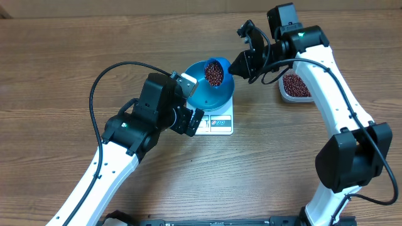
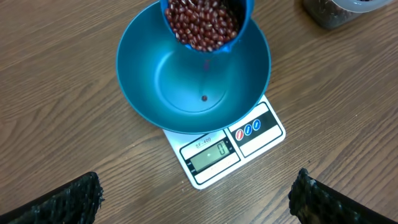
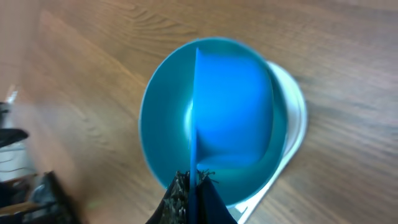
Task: Scoop item into bowl and weigh 150g on scale
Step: 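Carry the filled scoop with the right gripper over the teal bowl, then tip the scoop with the right gripper to pour beans into bowl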
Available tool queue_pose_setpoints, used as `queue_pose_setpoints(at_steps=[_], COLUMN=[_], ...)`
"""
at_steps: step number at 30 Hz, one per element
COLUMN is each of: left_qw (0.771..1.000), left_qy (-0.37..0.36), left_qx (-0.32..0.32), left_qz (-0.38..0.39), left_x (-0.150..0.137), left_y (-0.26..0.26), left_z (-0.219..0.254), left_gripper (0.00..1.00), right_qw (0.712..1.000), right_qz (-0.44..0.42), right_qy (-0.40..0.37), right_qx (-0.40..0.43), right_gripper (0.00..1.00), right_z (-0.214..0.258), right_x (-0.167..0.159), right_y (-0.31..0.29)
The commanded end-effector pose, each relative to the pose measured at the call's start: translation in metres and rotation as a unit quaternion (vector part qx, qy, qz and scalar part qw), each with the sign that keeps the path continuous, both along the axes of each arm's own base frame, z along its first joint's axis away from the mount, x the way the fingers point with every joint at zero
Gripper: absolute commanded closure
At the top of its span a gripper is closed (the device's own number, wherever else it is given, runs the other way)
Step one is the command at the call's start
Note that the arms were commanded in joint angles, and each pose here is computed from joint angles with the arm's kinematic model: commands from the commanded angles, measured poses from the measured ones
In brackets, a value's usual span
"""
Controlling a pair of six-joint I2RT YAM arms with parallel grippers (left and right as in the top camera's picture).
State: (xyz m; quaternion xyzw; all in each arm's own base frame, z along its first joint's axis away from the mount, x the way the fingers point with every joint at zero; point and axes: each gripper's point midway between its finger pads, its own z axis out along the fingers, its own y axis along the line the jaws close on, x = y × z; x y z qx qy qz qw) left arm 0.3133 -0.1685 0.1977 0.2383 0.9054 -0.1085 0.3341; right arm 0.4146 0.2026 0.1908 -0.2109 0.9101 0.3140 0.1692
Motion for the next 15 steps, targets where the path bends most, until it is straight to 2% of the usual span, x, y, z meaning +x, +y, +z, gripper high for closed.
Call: queue_pose_setpoints(at_steps=[1,15], left_qw=[1.0,1.0], left_qy=[-0.006,-0.006], left_qx=[0.006,0.006], left_qz=[-0.003,-0.003], left_x=[0.002,0.002], left_y=[0.002,0.002], left_z=[0.0,0.0], left_gripper=[0.0,0.0], right_qw=[0.998,0.985], right_qz=[0.018,0.099], right_qy=[-0.055,-0.118], right_qx=[-0.022,-0.079], right_gripper=[0.96,0.96], right_z=[0.013,0.006], right_x=[0.008,0.0], right_y=[0.006,0.028])
